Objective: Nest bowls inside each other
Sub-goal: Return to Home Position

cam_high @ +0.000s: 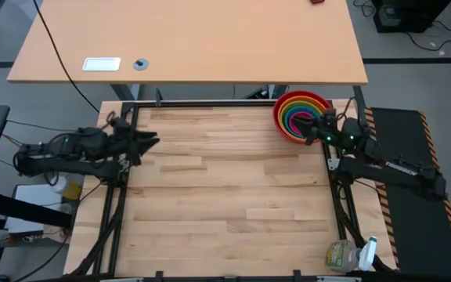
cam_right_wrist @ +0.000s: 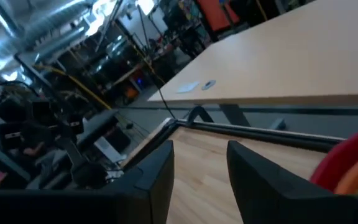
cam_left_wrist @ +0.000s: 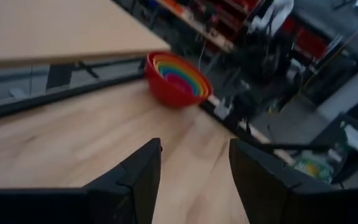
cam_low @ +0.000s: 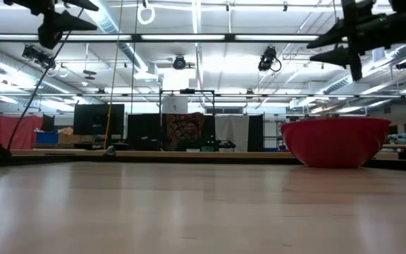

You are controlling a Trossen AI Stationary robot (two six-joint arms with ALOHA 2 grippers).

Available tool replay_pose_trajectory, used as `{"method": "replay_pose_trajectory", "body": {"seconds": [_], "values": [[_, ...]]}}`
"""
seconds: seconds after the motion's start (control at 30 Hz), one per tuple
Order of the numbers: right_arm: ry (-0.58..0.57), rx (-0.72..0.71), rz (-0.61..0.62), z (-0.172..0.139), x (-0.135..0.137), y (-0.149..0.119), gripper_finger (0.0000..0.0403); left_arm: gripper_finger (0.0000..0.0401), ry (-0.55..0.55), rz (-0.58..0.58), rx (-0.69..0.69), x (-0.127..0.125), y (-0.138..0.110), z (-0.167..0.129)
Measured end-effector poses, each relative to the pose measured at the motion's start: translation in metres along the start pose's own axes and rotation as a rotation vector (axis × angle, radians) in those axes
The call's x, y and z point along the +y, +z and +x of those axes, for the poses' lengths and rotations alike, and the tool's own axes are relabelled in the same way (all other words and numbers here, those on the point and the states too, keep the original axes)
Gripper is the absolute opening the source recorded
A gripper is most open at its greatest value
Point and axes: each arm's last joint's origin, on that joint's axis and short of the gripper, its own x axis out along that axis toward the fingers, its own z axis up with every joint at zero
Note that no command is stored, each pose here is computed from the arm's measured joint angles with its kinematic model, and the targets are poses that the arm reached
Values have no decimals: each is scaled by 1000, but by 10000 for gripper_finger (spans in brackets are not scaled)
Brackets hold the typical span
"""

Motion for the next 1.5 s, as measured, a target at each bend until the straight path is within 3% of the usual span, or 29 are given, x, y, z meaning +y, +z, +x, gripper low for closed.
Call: {"method": "replay_pose_trajectory", "body": {"seconds": [0.23,0.77,0.97,1.27,1.5], "values": [[7,-12,113,-11,-22,-26,141,192,-15,6,-84,4,6,-14],[36,1,307,-9,-56,-78,128,192,-46,0,-115,5,-1,-6],[43,-24,300,-9,-55,-76,127,192,-73,-67,-126,19,-36,14],[159,-79,307,-10,-47,-67,118,192,-129,-108,-254,33,-43,-2],[213,-179,260,-13,-42,-58,109,192,-143,-180,-260,50,-73,8]]}}
